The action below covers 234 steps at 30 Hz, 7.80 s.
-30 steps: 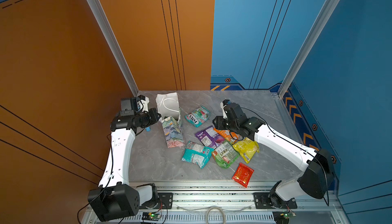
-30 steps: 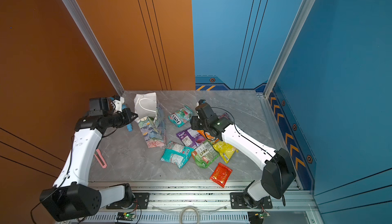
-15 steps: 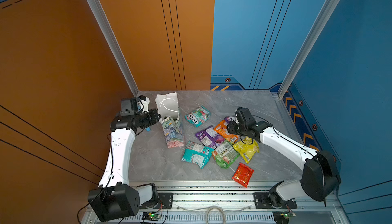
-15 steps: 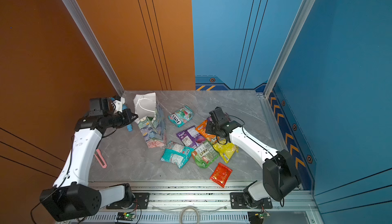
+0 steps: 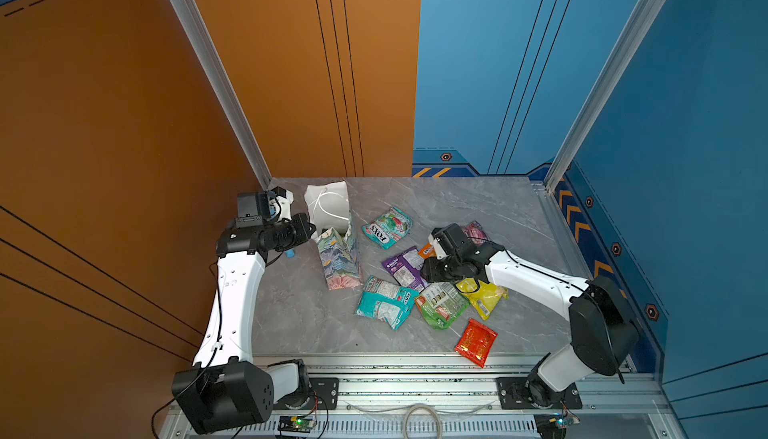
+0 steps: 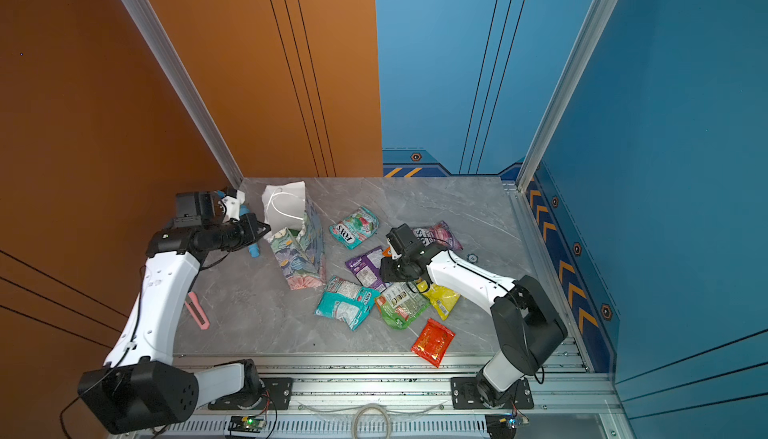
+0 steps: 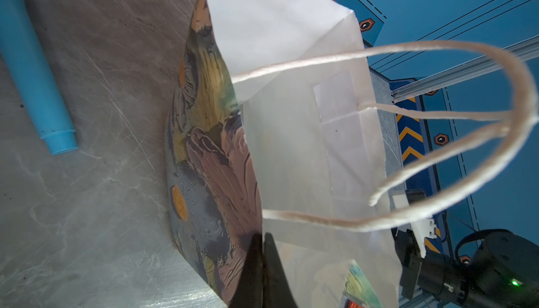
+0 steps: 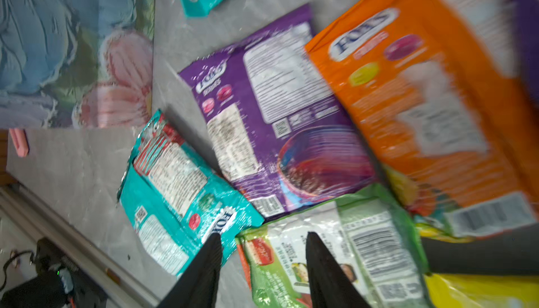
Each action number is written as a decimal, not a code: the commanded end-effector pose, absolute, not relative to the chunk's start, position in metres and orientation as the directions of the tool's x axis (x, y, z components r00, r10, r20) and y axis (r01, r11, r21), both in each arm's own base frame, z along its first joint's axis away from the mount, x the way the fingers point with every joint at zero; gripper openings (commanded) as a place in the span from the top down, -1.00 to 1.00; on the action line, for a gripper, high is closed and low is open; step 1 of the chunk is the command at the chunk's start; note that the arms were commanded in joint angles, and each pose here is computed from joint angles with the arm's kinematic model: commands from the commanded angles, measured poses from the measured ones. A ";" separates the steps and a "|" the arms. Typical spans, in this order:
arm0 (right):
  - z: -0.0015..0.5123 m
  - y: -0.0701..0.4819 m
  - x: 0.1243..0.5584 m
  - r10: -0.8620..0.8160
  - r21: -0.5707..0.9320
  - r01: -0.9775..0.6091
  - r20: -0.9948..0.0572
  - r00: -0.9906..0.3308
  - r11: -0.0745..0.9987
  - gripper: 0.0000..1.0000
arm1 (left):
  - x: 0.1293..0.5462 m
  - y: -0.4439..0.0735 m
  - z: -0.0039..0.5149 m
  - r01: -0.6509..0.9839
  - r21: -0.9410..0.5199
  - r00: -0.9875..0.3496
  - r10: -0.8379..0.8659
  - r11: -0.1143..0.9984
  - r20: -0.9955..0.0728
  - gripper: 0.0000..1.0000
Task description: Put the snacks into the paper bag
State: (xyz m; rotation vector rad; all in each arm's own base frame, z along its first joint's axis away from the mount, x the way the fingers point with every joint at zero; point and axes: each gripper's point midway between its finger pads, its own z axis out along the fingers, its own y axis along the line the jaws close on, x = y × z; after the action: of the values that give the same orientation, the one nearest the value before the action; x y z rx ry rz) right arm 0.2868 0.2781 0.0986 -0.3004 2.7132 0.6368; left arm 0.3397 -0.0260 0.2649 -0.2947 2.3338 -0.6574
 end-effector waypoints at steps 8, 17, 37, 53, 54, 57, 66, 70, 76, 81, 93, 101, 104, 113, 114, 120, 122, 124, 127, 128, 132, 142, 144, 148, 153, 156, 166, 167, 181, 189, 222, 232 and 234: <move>0.072 0.328 0.269 -0.321 0.401 -0.430 -0.311 -0.895 0.809 -0.01 | 0.337 -0.032 0.266 -0.010 -0.536 -0.757 -0.357 0.844 -0.547 1.00; 0.049 0.337 0.259 -0.359 0.425 -0.439 -0.259 -0.897 0.791 -0.06 | 0.338 -0.033 0.265 -0.007 -0.540 -0.760 -0.356 0.842 -0.544 1.00; 0.058 0.351 0.265 -0.330 0.441 -0.444 -0.313 -0.890 0.780 0.62 | 0.338 -0.034 0.267 0.000 -0.537 -0.757 -0.351 0.843 -0.551 1.00; 0.046 0.372 0.270 -0.460 0.388 -0.546 -0.298 -0.836 0.742 0.06 | 0.337 -0.035 0.267 0.001 -0.541 -0.758 -0.352 0.841 -0.549 1.00; 0.044 0.372 0.271 -0.462 0.387 -0.547 -0.296 -0.836 0.742 0.03 | 0.337 -0.035 0.268 0.002 -0.543 -0.758 -0.353 0.840 -0.548 1.00; 0.037 0.375 0.270 -0.475 0.393 -0.552 -0.282 -0.834 0.736 0.00 | 0.337 -0.035 0.268 0.004 -0.541 -0.757 -0.351 0.841 -0.551 1.00; 0.029 0.377 0.268 -0.453 0.439 -0.521 -0.256 -0.854 0.732 0.53 | 0.338 -0.033 0.268 -0.002 -0.536 -0.755 -0.353 0.844 -0.553 1.00; 0.041 0.381 0.273 -0.413 0.481 -0.499 -0.280 -0.866 0.721 0.89 | 0.338 -0.033 0.269 0.000 -0.537 -0.753 -0.354 0.843 -0.555 1.00; 0.085 0.383 0.285 -0.333 0.534 -0.479 -0.351 -0.875 0.697 1.00 | 0.338 -0.032 0.269 -0.005 -0.536 -0.753 -0.356 0.844 -0.554 1.00; 0.134 0.376 0.296 -0.242 0.566 -0.470 -0.431 -0.869 0.677 1.00 | 0.338 -0.032 0.268 -0.005 -0.537 -0.754 -0.356 0.844 -0.552 1.00; 0.158 0.302 0.344 0.099 0.606 -0.254 -0.486 -0.868 0.754 1.00 | 0.338 -0.033 0.266 -0.007 -0.540 -0.758 -0.357 0.841 -0.546 1.00; 0.105 0.247 0.336 0.309 0.643 -0.024 -0.401 -0.862 0.766 1.00 | 0.338 -0.033 0.266 -0.007 -0.539 -0.759 -0.356 0.842 -0.545 1.00; 0.093 0.236 0.330 0.353 0.664 0.017 -0.375 -0.857 0.747 0.71 | 0.340 -0.033 0.265 -0.009 -0.540 -0.761 -0.356 0.842 -0.542 1.00; 0.096 0.238 0.331 0.357 0.716 -0.013 -0.364 -0.860 0.698 -0.14 | 0.341 -0.035 0.263 -0.005 -0.544 -0.765 -0.353 0.839 -0.538 1.00; 0.095 0.238 0.331 0.351 0.711 -0.013 -0.363 -0.863 0.703 -0.14 | 0.341 -0.035 0.263 -0.004 -0.544 -0.765 -0.353 0.839 -0.539 1.00; 0.080 0.250 0.332 0.310 0.709 -0.016 -0.328 -0.892 0.705 -0.12 | 0.341 -0.035 0.263 -0.003 -0.544 -0.765 -0.352 0.839 -0.540 1.00; 0.073 0.255 0.331 0.296 0.706 -0.014 -0.316 -0.901 0.708 -0.14 | 0.342 -0.036 0.263 -0.003 -0.544 -0.765 -0.352 0.839 -0.539 1.00; 0.067 0.261 0.330 0.285 0.712 -0.014 -0.298 -0.911 0.702 -0.15 | 0.342 -0.037 0.263 -0.001 -0.548 -0.766 -0.353 0.837 -0.537 1.00; 0.062 0.270 0.330 0.279 0.723 -0.013 -0.284 -0.917 0.690 -0.12 | 0.342 -0.037 0.264 -0.001 -0.548 -0.766 -0.353 0.836 -0.537 1.00; 0.060 0.271 0.330 0.281 0.723 -0.009 -0.281 -0.918 0.690 -0.10 | 0.342 -0.037 0.264 0.000 -0.549 -0.765 -0.354 0.836 -0.538 1.00; 0.057 0.272 0.334 0.293 0.722 -0.001 -0.282 -0.913 0.691 0.13 | 0.343 -0.037 0.265 0.003 -0.549 -0.764 -0.352 0.836 -0.541 1.00; 0.074 0.256 0.342 0.313 0.677 -0.009 -0.352 -0.882 0.736 0.56 | 0.342 -0.037 0.266 0.005 -0.550 -0.764 -0.352 0.835 -0.541 1.00; 0.081 0.250 0.343 0.306 0.646 -0.020 -0.388 -0.870 0.763 0.57 | 0.342 -0.037 0.265 0.004 -0.550 -0.764 -0.353 0.835 -0.541 1.00; 0.094 0.238 0.345 0.292 0.595 -0.035 -0.443 -0.848 0.803 0.67 | 0.343 -0.037 0.266 0.005 -0.550 -0.764 -0.352 0.835 -0.541 1.00; 0.106 0.238 0.346 0.275 0.585 -0.060 -0.466 -0.841 0.809 0.85 | 0.343 -0.038 0.266 0.006 -0.551 -0.764 -0.352 0.834 -0.540 1.00; 0.101 0.240 0.345 0.251 0.575 -0.067 -0.454 -0.855 0.815 0.49 | 0.342 -0.038 0.265 0.006 -0.552 -0.765 -0.352 0.834 -0.540 1.00; 0.072 0.265 0.340 0.207 0.620 -0.073 -0.368 -0.906 0.781 -0.01 | 0.342 -0.038 0.264 0.005 -0.552 -0.767 -0.351 0.834 -0.537 1.00; 0.070 0.266 0.340 0.206 0.620 -0.072 -0.365 -0.908 0.781 -0.03 | 0.342 -0.038 0.265 0.005 -0.552 -0.766 -0.352 0.834 -0.539 1.00; 0.077 0.267 0.349 0.225 0.616 -0.074 -0.394 -0.891 0.784 0.96 | 0.342 -0.038 0.264 0.007 -0.551 -0.768 -0.349 0.834 -0.538 1.00; 0.118 0.266 0.354 0.240 0.623 -0.113 -0.455 -0.858 0.774 1.00 | 0.341 -0.038 0.265 0.010 -0.552 -0.767 -0.349 0.834 -0.539 1.00; 0.401 0.337 0.425 0.420 0.597 -0.387 -0.787 -0.452 0.703 1.00 | 0.348 -0.084 0.284 0.193 -0.577 -0.784 -0.229 0.794 -0.577 1.00; 0.446 0.376 0.443 0.398 0.509 -0.433 -0.858 -0.325 0.744 1.00 | 0.341 -0.112 0.286 0.307 -0.578 -0.793 -0.132 0.756 -0.594 1.00; 0.453 0.379 0.446 0.396 0.496 -0.436 -0.867 -0.304 0.751 1.00 | 0.341 -0.111 0.285 0.303 -0.574 -0.793 -0.134 0.761 -0.595 1.00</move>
State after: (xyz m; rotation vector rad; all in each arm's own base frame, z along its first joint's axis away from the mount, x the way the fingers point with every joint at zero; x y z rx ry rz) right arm 0.4413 0.3866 0.4219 -0.0391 1.7742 0.8821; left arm 0.3421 -0.1043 0.2748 0.0517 2.3583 -0.8764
